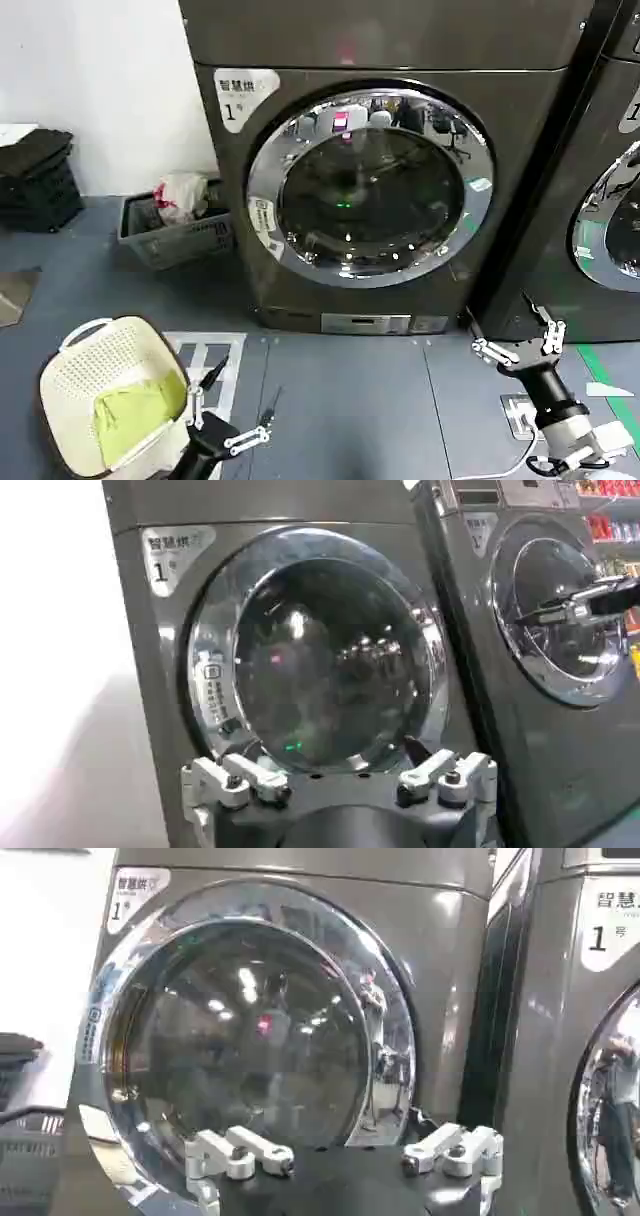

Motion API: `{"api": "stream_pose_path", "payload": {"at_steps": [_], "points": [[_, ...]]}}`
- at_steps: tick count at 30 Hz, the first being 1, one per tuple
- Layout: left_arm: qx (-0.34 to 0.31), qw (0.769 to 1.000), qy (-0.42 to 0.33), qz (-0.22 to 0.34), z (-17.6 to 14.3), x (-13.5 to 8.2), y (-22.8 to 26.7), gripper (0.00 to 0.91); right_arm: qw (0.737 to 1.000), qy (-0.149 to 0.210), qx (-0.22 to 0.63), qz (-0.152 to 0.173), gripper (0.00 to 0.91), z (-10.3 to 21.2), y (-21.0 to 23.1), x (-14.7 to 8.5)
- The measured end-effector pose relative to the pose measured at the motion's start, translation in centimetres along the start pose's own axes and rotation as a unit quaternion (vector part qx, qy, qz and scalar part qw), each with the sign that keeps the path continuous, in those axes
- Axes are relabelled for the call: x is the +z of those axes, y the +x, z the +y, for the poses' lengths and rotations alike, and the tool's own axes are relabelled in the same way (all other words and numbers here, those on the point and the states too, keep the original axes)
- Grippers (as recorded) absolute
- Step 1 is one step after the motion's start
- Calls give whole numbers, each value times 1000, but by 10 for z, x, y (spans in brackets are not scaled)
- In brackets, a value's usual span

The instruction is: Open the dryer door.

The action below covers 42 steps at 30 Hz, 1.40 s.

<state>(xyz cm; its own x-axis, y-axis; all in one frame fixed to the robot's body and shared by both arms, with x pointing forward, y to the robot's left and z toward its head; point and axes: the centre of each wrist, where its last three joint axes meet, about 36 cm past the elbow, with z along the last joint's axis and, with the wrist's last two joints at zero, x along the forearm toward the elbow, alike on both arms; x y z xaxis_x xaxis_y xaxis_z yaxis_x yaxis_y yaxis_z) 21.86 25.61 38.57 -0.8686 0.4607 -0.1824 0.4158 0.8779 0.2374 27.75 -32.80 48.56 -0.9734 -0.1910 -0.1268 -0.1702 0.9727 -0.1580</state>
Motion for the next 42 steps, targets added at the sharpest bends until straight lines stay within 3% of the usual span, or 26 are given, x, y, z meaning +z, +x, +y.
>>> {"api": "stream_pose_path", "payload": {"at_steps": [8,15,30,42], "points": [[0,1000,-1,-1,1,-2,0,907,999,-26,-31,7,907,-2,-19,1],[1,1000,-6,-2,2,-7,0,907,997,-49,-61,-4,907,-3,-50,2],[2,1000,-11,-1,5,-10,2,907,986,-63,-152,-4,907,12,-121,5],[5,1000,-9,-5,4,-14,2,907,972,-50,-229,-17,907,33,-182,0]]}}
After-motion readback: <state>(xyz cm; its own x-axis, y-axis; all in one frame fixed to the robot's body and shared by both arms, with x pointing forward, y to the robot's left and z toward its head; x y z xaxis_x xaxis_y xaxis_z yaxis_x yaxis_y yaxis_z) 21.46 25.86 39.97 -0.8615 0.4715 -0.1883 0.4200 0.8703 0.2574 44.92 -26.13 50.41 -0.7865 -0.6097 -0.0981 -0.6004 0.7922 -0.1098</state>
